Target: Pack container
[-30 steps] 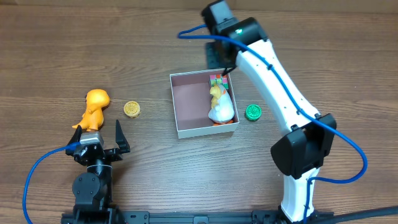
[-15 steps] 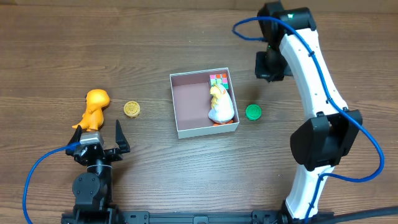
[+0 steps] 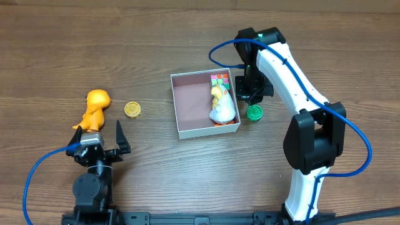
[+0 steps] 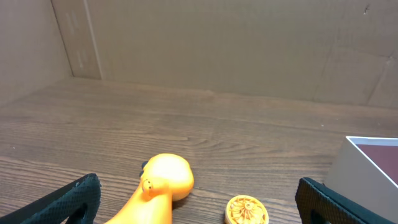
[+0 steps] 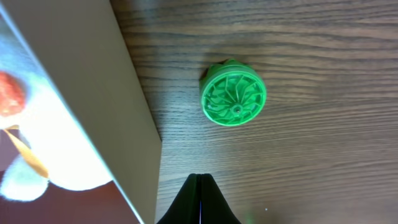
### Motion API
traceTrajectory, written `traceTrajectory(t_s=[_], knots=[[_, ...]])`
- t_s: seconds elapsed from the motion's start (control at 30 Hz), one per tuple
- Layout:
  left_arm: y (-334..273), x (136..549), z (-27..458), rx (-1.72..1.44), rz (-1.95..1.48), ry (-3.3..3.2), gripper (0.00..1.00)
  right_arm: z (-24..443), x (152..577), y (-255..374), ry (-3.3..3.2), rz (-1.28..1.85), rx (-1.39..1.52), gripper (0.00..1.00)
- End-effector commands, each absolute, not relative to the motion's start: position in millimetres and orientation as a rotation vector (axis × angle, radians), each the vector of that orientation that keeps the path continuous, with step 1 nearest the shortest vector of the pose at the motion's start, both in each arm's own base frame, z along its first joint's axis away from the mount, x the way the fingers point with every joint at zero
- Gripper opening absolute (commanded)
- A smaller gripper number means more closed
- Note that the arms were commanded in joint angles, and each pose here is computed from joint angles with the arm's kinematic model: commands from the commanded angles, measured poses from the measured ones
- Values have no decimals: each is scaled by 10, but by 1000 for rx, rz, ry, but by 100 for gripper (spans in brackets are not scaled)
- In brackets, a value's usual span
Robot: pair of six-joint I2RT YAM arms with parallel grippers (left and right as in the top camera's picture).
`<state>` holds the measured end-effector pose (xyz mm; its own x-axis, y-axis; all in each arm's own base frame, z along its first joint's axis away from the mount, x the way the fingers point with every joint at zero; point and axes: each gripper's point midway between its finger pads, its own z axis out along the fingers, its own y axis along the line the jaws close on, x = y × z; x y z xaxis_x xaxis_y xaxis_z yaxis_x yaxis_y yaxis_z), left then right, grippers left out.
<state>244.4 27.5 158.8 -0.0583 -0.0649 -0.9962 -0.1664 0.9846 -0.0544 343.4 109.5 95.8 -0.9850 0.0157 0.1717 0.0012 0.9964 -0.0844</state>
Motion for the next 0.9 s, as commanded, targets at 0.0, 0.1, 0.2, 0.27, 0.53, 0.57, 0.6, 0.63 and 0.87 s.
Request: traceTrajectory(t_s=[0.0,0.1,0.2,0.27,0.53,0.57,0.6,0.63,0.87], knots=[[284,2443,1582,-160,105,1632,100,957,3405,1116,-2949,83,-35,4],[284,2443,1582,-160,105,1632,100,934,3367,1103,-2933,90,-33,4],[284,2443,1582,-160,105,1632,100,857,3293,1081,-2904,103,-28,4],[284,2443,1582,-160,105,1632,100,784,3234,1062,-2882,113,-28,4],[284,2443,1582,-160,105,1632,100,669,3209,1165,-2873,25,-40,4],[284,2443,1582,-160,105,1632,100,669,3209,1177,-2873,17,-39,4],[284,2443,1582,-160,105,1632,100,668,3214,1181,-2874,14,-40,4],[284,2443,1582,-160,105,1632,100,668,3214,1187,-2874,10,-40,4],[284,2443,1582,-160,105,1632,100,683,3175,1310,-2848,-93,-53,4]])
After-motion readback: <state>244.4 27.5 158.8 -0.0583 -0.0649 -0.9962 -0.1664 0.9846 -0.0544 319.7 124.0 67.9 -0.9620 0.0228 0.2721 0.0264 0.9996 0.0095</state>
